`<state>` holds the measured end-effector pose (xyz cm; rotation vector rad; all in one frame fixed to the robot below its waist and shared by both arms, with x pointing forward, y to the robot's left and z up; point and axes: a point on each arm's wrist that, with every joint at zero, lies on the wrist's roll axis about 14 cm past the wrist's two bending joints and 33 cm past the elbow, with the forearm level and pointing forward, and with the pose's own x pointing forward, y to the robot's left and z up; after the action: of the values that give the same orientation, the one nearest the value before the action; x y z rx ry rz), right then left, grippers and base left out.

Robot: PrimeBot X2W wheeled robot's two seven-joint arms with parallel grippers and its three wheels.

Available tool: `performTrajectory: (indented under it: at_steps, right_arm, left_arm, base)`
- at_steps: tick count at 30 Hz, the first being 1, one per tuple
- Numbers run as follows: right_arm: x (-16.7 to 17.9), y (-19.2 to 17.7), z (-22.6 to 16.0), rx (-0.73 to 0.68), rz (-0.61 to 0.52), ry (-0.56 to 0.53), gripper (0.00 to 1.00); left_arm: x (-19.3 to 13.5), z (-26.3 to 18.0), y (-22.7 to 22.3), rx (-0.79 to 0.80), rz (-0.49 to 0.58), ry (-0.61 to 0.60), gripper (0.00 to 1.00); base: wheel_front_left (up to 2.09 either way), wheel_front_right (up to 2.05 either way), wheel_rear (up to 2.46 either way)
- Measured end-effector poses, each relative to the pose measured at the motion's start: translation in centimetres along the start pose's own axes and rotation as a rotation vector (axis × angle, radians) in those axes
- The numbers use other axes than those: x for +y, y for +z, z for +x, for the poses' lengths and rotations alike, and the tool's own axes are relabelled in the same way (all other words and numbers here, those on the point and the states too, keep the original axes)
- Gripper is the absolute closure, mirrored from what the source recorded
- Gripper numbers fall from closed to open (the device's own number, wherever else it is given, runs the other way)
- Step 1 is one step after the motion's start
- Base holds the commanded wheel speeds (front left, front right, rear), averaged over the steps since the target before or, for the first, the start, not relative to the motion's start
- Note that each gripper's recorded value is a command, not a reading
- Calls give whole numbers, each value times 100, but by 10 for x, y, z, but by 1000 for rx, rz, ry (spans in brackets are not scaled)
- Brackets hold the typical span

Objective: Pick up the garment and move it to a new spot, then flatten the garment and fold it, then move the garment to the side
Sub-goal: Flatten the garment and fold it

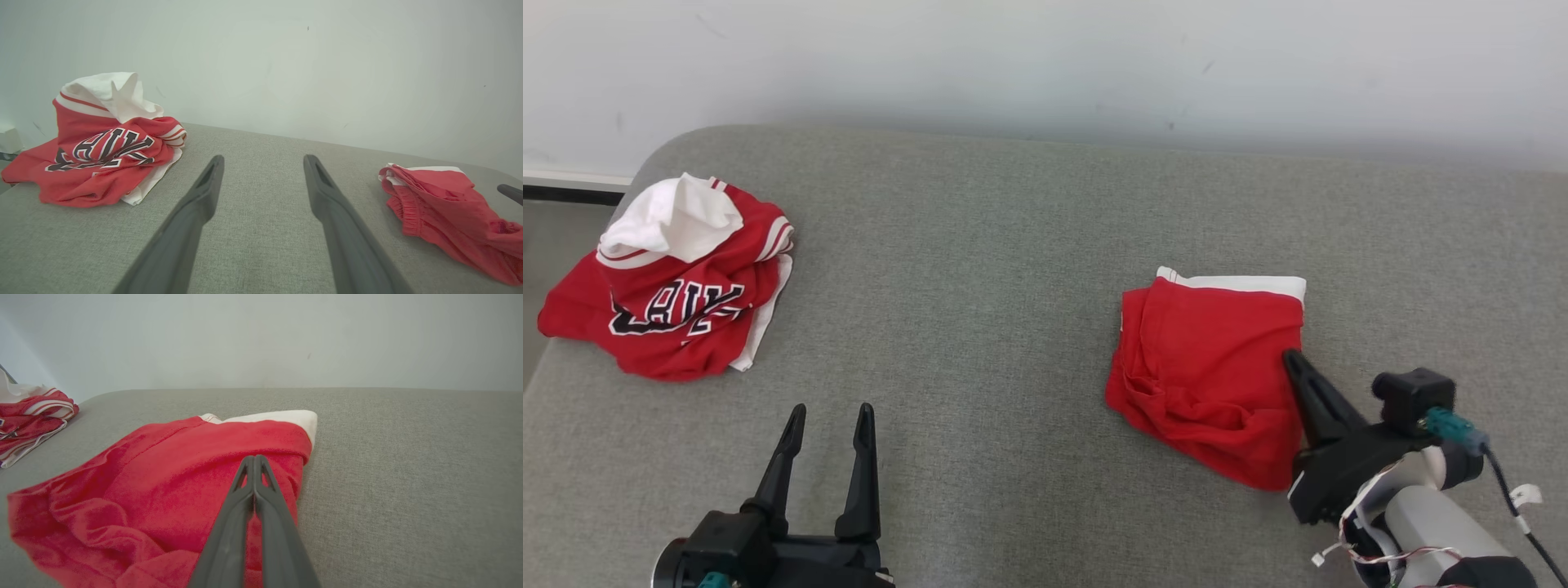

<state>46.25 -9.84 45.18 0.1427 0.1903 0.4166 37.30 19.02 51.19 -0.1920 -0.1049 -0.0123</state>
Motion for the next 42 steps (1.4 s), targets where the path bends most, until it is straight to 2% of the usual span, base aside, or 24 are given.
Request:
performTrajectory:
  at_steps: [3,7,14,19,23,32,42]
  right_arm:
    - [11,-16,2,49,-32,30,100]
    - [30,-26,8,70,0,57,100]
    - [84,-40,16,98,34,172,100]
    - [119,-43,18,100,43,257,100]
    - [130,-38,18,81,46,284,100]
    - [98,15,20,-87,35,205,100]
    - [12,51,-24,-216,-34,-24,100]
  left_arm:
    - [3,-1,1,-2,2,8,0]
    - [7,-4,2,-3,5,20,0]
    - [15,-8,3,-2,5,47,0]
    - [18,-10,3,-2,7,60,0]
    - [17,-10,4,-4,7,60,0]
    - [6,-2,2,-4,6,24,0]
    - [-17,15,-2,-3,3,-52,0]
  base:
    - [0,0,0]
    - [0,0,0]
    - [0,0,0]
    - [0,0,0]
    - [0,0,0]
    - [0,0,0]
    - [0,0,0]
